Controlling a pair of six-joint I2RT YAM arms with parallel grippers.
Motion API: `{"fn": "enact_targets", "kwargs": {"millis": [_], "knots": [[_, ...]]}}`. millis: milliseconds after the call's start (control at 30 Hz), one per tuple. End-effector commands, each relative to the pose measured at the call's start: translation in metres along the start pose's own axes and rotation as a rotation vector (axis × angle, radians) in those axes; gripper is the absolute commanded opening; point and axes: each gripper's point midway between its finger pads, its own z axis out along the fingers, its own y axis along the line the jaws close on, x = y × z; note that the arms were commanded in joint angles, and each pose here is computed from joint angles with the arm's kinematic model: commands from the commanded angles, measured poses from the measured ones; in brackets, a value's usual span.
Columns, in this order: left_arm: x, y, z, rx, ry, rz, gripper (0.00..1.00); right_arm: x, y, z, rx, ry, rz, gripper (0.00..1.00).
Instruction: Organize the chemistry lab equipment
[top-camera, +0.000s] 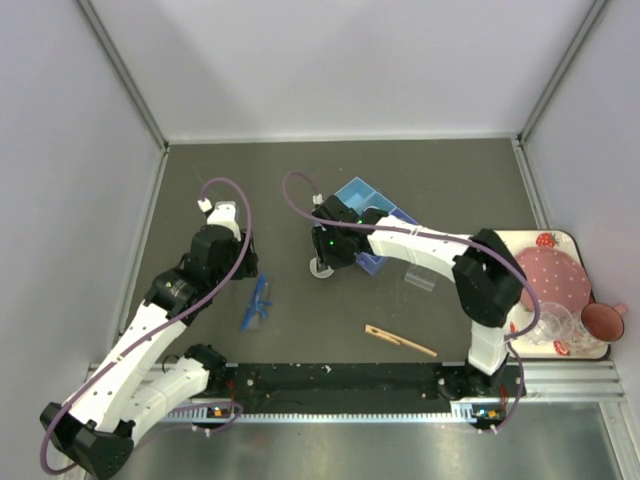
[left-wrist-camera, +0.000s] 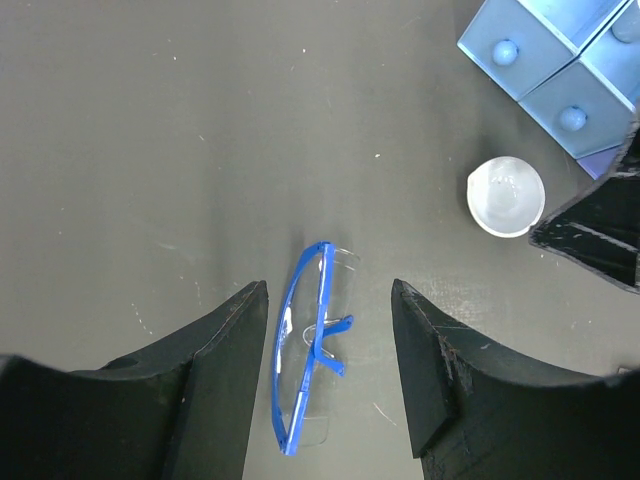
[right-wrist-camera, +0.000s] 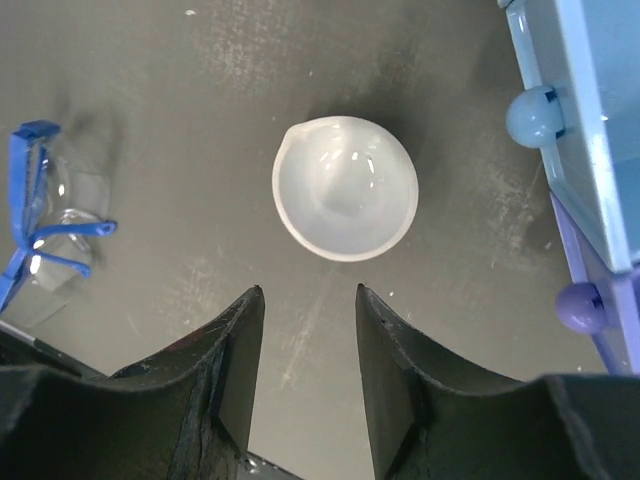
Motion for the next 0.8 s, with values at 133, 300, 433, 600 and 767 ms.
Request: {"fn": "enact_targets", "kwargs": {"millis": [133, 300, 433, 600, 767], "knots": [[-0.010, -0.003, -0.001, 0.024, -0.051, -0.008, 0.58, -0.014, 0.002, 0.020, 0.012, -0.034, 0.034, 0.43], [-0.011, -0.005, -0.001, 0.031, -0.051, -0.008, 0.58, -0.016, -0.014, 0.018, 0.046, -0.043, 0.055, 0.44], [-0.010, -0.005, -0.001, 0.035, -0.048, -0.008, 0.58, -0.016, -0.022, 0.023, 0.062, -0.037, 0.068, 0.44], [-0.010, -0.005, -0.001, 0.034, -0.050, -0.007, 0.58, -0.018, -0.032, 0.029, 0.089, -0.035, 0.083, 0.44], [-0.010, -0.005, -0.001, 0.032, -0.049, -0.005, 0.58, -0.018, -0.039, 0.036, 0.098, -0.025, 0.095, 0.44]]}}
